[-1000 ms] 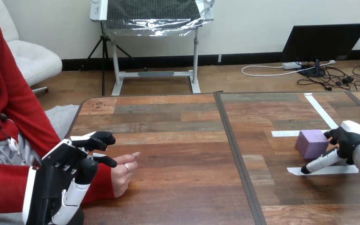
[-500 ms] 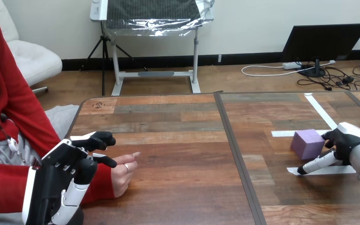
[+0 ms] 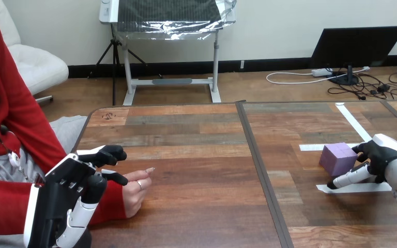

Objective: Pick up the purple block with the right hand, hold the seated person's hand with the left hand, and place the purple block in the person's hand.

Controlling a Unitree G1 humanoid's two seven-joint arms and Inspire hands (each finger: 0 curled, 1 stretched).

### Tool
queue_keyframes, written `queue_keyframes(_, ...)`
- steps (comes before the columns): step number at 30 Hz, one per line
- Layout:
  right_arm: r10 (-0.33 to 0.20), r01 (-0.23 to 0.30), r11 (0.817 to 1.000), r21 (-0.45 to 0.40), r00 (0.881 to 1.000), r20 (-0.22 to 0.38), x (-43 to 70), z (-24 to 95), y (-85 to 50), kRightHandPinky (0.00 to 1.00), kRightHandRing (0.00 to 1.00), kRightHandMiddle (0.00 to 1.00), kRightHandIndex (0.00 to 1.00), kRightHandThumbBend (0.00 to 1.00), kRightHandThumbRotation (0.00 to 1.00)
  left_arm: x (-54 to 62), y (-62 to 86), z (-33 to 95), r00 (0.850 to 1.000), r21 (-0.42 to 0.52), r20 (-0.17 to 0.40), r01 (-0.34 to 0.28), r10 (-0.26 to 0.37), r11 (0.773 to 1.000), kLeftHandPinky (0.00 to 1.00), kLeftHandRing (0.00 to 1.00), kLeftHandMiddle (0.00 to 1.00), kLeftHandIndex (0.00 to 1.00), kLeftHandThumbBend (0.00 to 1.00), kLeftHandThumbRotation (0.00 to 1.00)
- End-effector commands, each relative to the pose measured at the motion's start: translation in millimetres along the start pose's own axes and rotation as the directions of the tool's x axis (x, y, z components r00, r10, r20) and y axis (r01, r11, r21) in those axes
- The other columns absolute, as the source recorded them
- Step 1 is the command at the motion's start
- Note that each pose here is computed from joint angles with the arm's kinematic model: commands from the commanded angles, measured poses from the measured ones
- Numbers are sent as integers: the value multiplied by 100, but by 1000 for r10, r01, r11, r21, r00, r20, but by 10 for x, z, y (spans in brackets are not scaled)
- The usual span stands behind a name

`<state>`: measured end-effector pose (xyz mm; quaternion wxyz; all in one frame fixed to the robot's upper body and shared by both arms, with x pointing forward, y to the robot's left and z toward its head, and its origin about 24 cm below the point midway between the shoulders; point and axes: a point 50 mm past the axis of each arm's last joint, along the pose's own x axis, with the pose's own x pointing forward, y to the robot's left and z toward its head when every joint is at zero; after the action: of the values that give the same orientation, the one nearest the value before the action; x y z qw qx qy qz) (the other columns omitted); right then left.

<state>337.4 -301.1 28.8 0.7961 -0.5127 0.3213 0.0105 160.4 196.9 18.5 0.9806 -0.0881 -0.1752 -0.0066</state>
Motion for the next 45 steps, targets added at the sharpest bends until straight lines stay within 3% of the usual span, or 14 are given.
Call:
queue_keyframes(1,-25,20,998,61,996,82,8,258,21,74,88,90,88,78,23,-243,-35,-32,997,-12,-62,-39,38,999,44,66,64,49,92,56)
queue_keyframes(16,-64,49,983,179,995,79,9,311,12,79,91,93,90,78,28,-240,-35,-34,997,-37,-69,-34,31,999,43,66,64,49,93,51)
queue_keyframes(22,-74,63,988,143,995,70,9,340,-14,78,90,93,90,79,31,-237,-31,-37,998,-38,-65,-28,25,999,43,67,64,49,92,49)
queue_keyframes(32,-98,87,984,153,993,70,8,383,-37,76,87,90,88,84,41,-240,-26,-40,998,-38,-62,-31,29,999,44,68,64,49,91,45)
queue_keyframes(36,-111,91,973,214,990,82,6,412,-48,76,86,89,87,85,39,-244,-22,-42,997,-47,-66,-33,30,998,44,68,64,48,93,43)
queue_keyframes(45,-134,112,972,208,986,97,2,455,-61,69,81,85,85,87,36,-247,-27,-38,997,-49,-63,-38,35,998,44,68,65,48,95,41)
